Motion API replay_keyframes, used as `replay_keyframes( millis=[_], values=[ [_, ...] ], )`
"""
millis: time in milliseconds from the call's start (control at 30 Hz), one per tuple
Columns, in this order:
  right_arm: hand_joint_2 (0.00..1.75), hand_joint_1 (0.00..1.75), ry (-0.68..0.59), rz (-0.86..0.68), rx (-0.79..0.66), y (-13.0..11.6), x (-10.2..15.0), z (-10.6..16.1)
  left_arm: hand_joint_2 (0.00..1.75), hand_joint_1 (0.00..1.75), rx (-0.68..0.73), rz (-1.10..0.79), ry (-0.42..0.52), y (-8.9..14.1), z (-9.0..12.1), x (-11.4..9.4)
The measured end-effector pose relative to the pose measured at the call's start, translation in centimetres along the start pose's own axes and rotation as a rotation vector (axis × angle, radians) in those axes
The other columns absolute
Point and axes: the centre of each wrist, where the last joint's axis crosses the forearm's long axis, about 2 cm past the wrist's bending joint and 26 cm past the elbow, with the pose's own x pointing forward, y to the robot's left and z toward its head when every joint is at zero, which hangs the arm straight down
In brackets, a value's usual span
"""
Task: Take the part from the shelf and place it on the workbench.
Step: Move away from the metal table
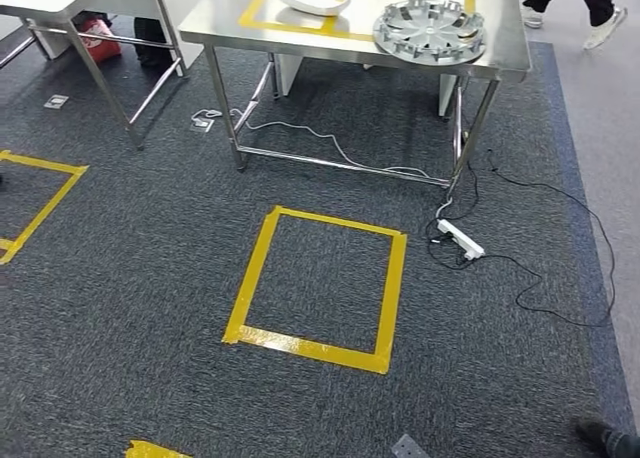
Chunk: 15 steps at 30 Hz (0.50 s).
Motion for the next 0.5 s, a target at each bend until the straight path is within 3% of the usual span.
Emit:
replay_keyframes(
  millis=[500],
  values=[
    [0.0, 0.0, 0.01, 0.009, 0.0, 0.05, -0.3, 0.03, 0.0, 0.0, -0.009, 0.002, 0.009, -0.22, 0.11, 0.32]
  ],
)
